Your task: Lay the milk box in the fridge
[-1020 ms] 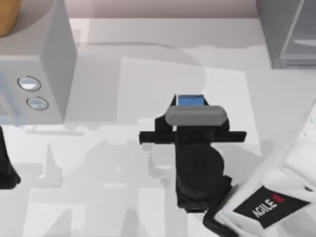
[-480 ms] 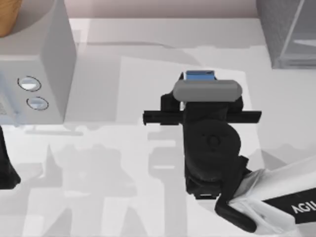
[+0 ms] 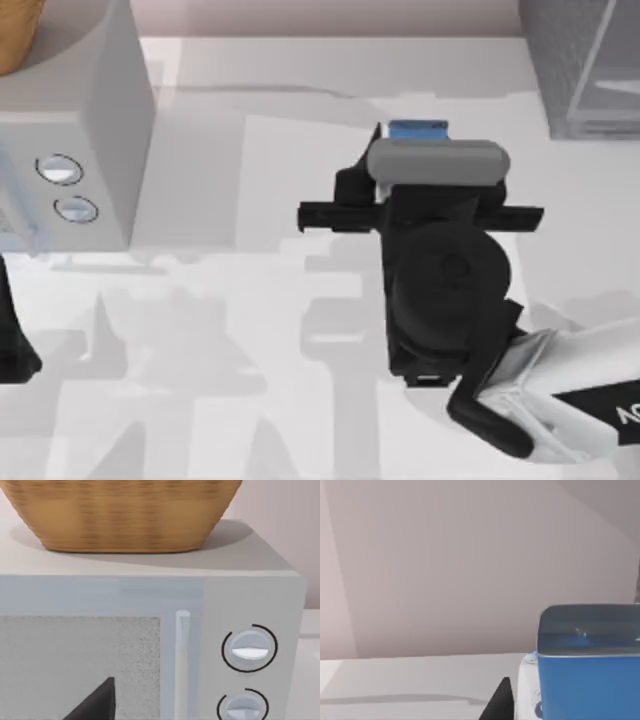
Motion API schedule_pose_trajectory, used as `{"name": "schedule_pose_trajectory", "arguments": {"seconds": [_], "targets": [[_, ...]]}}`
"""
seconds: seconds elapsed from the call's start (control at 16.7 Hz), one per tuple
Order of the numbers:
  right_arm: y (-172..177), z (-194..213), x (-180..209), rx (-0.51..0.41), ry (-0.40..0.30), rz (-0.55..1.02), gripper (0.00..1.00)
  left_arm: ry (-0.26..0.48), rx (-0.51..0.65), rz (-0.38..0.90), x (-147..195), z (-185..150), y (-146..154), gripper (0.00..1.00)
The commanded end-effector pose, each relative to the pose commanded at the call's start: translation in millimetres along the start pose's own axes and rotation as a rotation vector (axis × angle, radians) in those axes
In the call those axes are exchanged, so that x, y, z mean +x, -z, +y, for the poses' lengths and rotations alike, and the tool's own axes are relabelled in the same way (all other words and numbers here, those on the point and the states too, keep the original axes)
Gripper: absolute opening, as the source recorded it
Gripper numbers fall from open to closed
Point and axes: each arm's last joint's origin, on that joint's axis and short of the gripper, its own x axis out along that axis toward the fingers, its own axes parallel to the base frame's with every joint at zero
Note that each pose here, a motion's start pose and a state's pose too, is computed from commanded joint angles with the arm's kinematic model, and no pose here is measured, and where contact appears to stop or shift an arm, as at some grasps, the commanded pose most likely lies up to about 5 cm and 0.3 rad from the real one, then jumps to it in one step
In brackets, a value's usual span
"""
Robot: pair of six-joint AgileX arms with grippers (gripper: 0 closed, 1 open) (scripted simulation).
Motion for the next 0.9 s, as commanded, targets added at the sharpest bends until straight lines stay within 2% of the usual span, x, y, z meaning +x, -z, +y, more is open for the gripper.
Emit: {"name": "schedule_pose_trajectory", "arguments": {"seconds": [0.24, 0.54, 0.72, 0.9], "targets": [[-43, -35, 9, 0.046, -0.002, -0.048, 0.0, 0.0, 0.0, 0.0, 0, 0, 0, 1.0], [-85, -112, 0, 0.027, 0.0, -0.07, 0.0, 0.0, 0.0, 0.0, 0, 0, 0, 1.0], [-94, -161, -21, 0.003, 0.003, -0.067, 0.0, 0.0, 0.0, 0.0, 0, 0, 0, 1.0], [-89, -202, -50, -0.02, 0.004, -0.052, 0.0, 0.0, 0.0, 0.0, 0, 0, 0, 1.0]]}}
